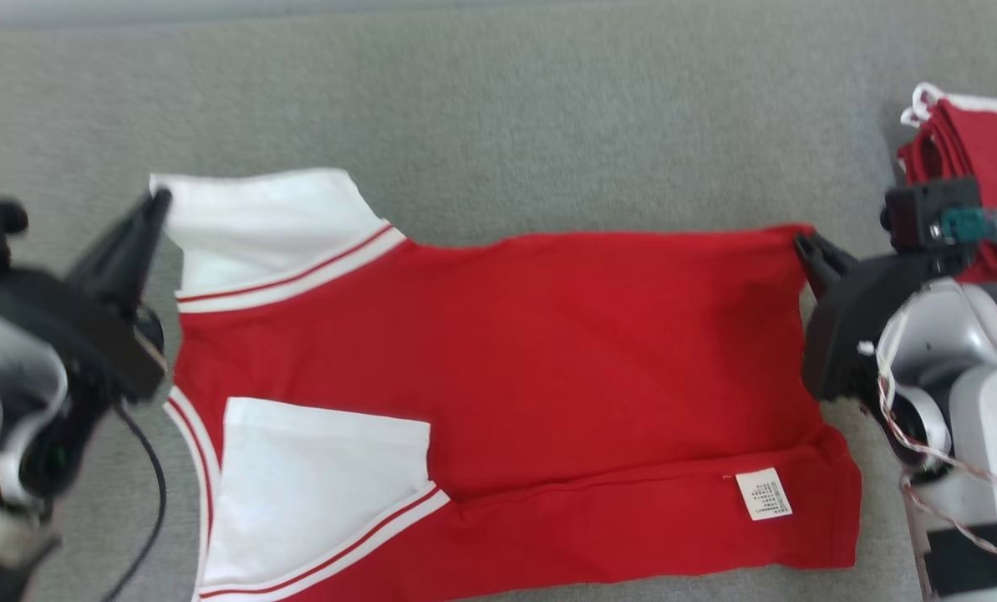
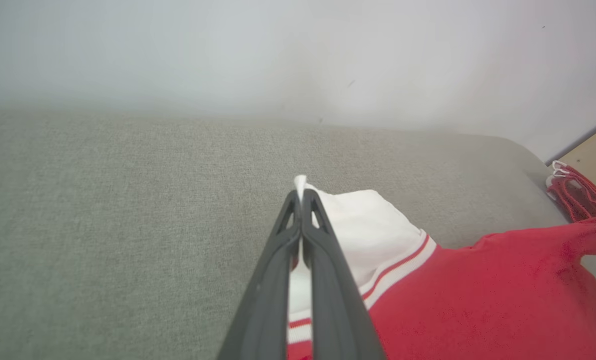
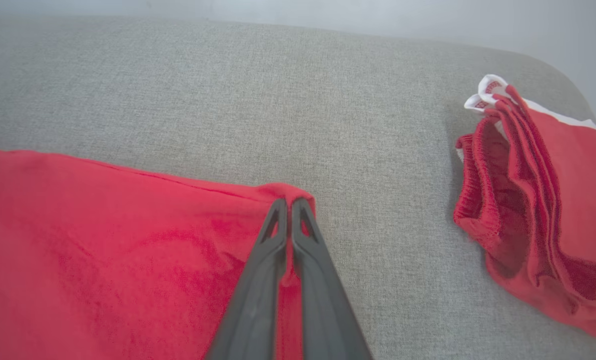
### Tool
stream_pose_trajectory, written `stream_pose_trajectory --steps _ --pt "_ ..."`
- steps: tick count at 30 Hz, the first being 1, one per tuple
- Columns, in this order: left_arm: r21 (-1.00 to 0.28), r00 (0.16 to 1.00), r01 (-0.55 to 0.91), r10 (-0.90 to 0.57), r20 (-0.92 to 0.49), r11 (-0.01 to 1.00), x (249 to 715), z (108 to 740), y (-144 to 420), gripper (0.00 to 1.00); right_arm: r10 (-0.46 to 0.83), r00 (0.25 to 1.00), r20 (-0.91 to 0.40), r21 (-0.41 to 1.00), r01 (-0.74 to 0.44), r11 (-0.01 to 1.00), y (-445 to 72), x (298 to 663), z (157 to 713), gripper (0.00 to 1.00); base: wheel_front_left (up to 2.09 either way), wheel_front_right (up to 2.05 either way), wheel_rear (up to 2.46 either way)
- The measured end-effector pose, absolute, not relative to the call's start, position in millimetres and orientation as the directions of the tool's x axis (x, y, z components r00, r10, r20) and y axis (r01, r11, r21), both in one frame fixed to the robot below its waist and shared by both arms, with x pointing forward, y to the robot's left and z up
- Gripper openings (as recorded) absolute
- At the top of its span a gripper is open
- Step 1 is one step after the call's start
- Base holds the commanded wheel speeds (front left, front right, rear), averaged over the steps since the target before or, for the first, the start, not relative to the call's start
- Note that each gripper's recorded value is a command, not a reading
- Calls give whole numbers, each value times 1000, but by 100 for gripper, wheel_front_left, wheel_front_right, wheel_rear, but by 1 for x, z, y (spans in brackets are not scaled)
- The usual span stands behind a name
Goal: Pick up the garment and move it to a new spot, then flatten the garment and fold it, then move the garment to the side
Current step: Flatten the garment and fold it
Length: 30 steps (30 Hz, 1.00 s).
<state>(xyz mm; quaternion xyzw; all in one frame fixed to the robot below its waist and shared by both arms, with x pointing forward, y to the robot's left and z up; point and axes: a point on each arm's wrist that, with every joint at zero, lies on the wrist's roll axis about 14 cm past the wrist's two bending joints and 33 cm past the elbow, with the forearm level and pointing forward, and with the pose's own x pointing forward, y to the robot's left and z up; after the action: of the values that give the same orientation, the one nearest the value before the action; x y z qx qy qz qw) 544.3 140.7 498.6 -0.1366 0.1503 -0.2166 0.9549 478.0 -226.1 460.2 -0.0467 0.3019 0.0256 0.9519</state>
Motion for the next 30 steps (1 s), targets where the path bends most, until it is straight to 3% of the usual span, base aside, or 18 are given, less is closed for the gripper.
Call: stream_pose_trajectory --steps 13,18,25,30 --pt "-491 867 307 -452 -209 815 437 504 144 0 39 799 -600 -71 -102 992 -223 433 467 0 0 0 0" --pt "-585 862 220 -436 -259 781 388 485 139 0 28 739 -674 -85 -116 990 -229 412 450 0 0 0 0" --pt "-652 871 140 -406 -276 745 359 475 140 0 7 647 -762 -90 -116 989 -235 386 429 0 0 0 0" --pt "-677 861 103 -406 -307 729 341 466 139 0 9 628 -778 -85 -119 989 -234 377 427 0 0 0 0"
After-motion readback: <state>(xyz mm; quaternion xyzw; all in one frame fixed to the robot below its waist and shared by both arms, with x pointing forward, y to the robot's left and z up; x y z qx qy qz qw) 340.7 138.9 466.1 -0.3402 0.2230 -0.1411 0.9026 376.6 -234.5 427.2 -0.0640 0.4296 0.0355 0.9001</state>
